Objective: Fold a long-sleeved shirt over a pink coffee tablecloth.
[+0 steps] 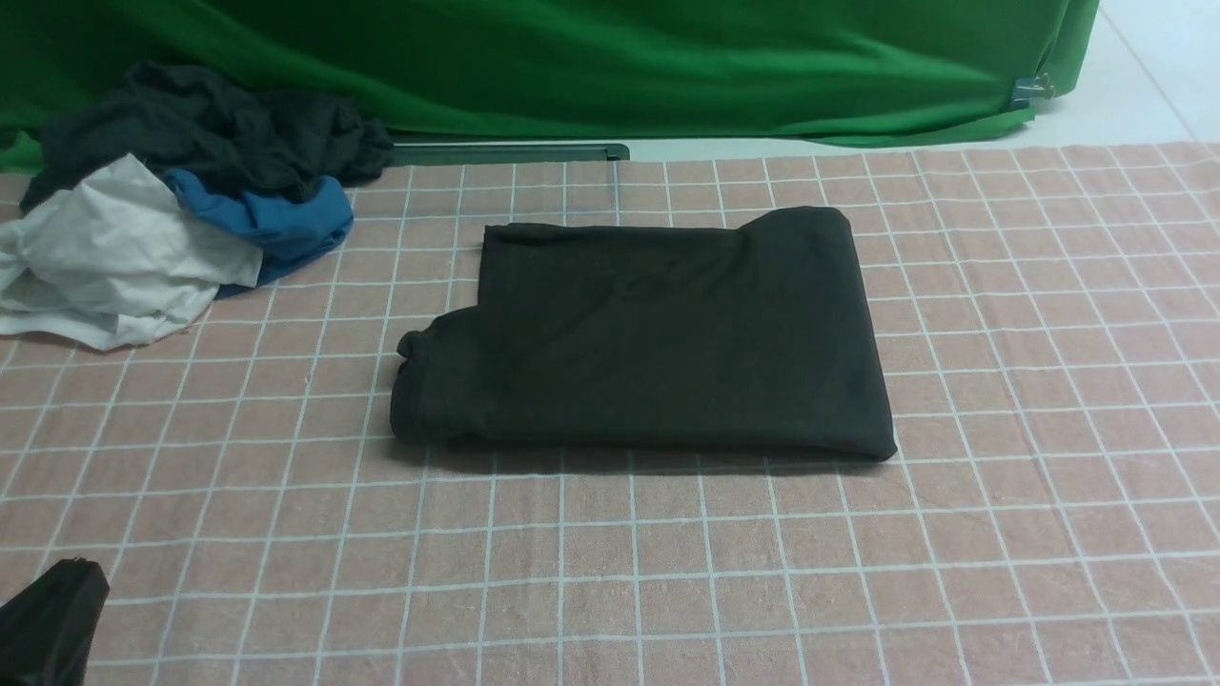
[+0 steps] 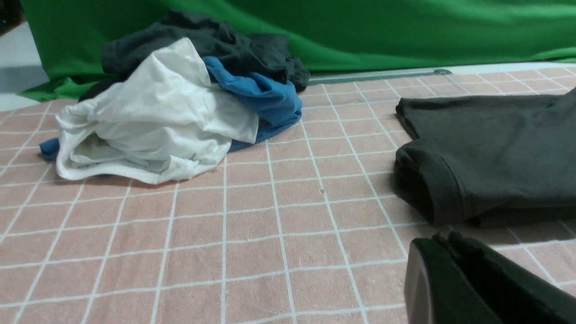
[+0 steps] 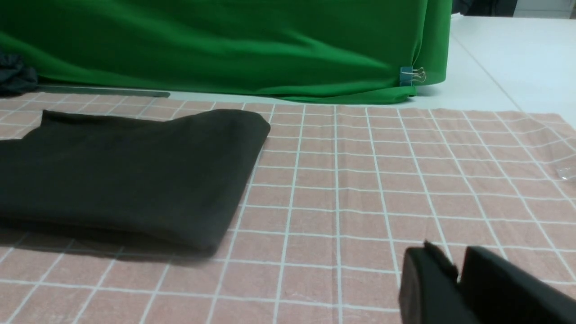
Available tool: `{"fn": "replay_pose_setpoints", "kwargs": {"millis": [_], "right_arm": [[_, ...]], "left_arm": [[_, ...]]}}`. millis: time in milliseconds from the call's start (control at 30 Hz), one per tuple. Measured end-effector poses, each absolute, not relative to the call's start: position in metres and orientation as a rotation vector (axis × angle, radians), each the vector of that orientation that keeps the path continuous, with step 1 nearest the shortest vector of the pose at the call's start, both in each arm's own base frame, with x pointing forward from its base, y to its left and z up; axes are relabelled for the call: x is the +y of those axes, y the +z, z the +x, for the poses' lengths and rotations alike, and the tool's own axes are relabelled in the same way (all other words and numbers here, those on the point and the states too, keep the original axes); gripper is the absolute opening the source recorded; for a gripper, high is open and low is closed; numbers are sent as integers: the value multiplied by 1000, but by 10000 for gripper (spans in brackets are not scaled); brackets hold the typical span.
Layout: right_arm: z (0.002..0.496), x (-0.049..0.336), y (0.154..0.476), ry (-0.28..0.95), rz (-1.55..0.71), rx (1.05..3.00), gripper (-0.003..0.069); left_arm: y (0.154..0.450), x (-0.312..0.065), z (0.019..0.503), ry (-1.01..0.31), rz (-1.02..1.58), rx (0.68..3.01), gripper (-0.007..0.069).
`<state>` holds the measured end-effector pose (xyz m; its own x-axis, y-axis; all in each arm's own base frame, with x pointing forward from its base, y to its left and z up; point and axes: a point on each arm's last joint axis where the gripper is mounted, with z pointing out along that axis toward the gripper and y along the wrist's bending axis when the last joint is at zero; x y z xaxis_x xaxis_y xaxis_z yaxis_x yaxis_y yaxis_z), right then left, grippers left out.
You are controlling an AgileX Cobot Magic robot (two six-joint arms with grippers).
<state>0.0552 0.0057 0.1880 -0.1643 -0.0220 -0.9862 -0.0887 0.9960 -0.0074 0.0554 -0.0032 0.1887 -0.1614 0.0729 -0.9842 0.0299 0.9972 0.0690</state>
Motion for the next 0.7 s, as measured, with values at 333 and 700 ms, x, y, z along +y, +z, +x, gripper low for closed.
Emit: {"fn": "replay_pose_setpoints", "kwargs": {"millis": [333,700], "right_arm": [[55,6,188,59,-83,1736,144],[55,6,188,59,-83,1736,180]], "left_arm": [[189,-3,55,38,76,1731,20],[189,-3,55,38,76,1731,20]]}}
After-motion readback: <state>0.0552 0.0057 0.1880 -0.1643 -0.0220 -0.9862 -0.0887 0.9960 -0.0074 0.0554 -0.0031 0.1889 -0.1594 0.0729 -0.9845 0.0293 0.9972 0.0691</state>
